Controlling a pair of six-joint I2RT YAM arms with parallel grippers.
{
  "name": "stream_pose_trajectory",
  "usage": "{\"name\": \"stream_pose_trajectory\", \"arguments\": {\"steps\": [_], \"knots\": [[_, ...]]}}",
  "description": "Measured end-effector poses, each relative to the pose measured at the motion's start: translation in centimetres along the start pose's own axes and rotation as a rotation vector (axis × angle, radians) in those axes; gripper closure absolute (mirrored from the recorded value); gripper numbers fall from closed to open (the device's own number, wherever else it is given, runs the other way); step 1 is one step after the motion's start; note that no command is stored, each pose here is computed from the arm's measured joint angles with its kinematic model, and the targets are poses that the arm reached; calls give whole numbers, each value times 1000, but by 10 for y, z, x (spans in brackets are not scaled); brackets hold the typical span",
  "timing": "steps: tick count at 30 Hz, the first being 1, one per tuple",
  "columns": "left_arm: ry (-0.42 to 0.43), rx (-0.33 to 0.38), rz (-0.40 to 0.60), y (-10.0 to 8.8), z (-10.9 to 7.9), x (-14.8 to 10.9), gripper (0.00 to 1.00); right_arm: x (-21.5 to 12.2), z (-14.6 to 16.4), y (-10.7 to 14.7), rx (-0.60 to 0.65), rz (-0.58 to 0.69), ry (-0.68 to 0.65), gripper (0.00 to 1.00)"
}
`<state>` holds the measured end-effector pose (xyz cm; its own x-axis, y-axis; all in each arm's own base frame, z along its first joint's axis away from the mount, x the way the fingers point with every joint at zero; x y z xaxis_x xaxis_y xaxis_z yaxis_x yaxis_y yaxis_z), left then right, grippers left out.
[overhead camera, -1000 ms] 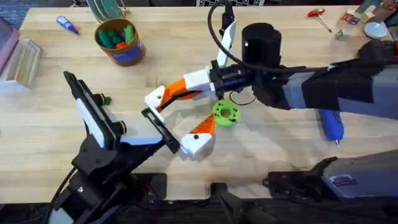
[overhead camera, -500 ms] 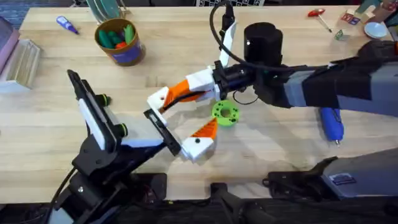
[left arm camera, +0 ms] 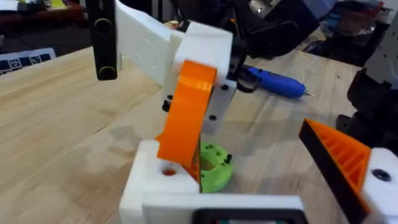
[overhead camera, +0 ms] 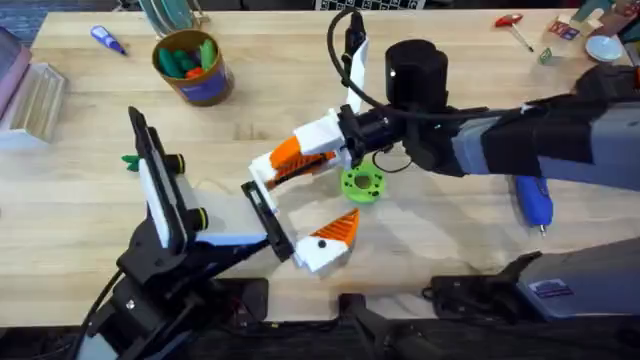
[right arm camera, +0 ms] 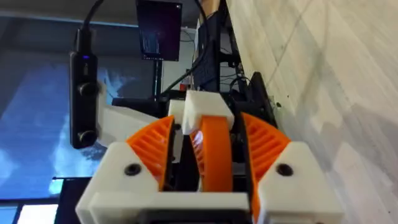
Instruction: Pick up the gripper from the table and insert it into the empty holder that is missing its gripper. Then pick up a screw, insert it into the mounting hole, and use the screwdriver to tighten it. Finally, clean up the table by picking up the vegetable and placing it into the bucket.
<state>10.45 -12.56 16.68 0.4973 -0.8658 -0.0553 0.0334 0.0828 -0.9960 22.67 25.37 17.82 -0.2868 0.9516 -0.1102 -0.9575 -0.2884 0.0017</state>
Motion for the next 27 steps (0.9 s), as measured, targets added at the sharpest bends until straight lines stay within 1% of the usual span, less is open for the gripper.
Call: {"name": "stream_pose_trajectory", "arguments": {"steps": [1,3,4,5,8,10,14,18,20,23,27], "knots": [[2,0,0,0,0,0,14,0,0,0,-1,-1,0,350],[6,0,-1,0,-1,0,15,-1,0,0,-2,0,-1,209],[7,0,-1,0,-1,0,15,-1,0,0,-4,0,-1,108],[9,0,-1,0,-1,0,15,-2,0,-1,-12,-3,-1,61],[13,0,-2,0,-1,0,15,-7,-1,-5,-31,-29,3,42],[13,0,-2,0,-1,0,15,-17,-3,-11,-44,-76,9,43],[13,0,-2,0,-1,0,16,-50,-3,-32,-85,-201,21,39],[13,0,-2,0,-1,0,15,-88,12,-57,-172,-323,31,37],[13,0,-2,0,-1,0,16,-107,18,-67,-195,-374,47,36],[13,0,-2,0,-1,0,14,-135,21,-77,-182,-436,84,35],[14,1,-2,0,-1,0,15,-172,20,-82,-110,-514,169,34]]}}
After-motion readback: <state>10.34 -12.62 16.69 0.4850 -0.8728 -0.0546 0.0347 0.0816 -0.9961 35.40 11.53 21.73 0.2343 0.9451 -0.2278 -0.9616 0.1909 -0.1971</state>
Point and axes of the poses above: each hand's point on the last joint's axis, 136 mm out from that joint toward the fingers, its own x axis out along the fingers, its own z axis along the line the jaws close on, y = z × x, the point moved 8 cm from there along -x, back along the fingers, and after that the axes turned 10 degrees about x, right-handed, at the moved point
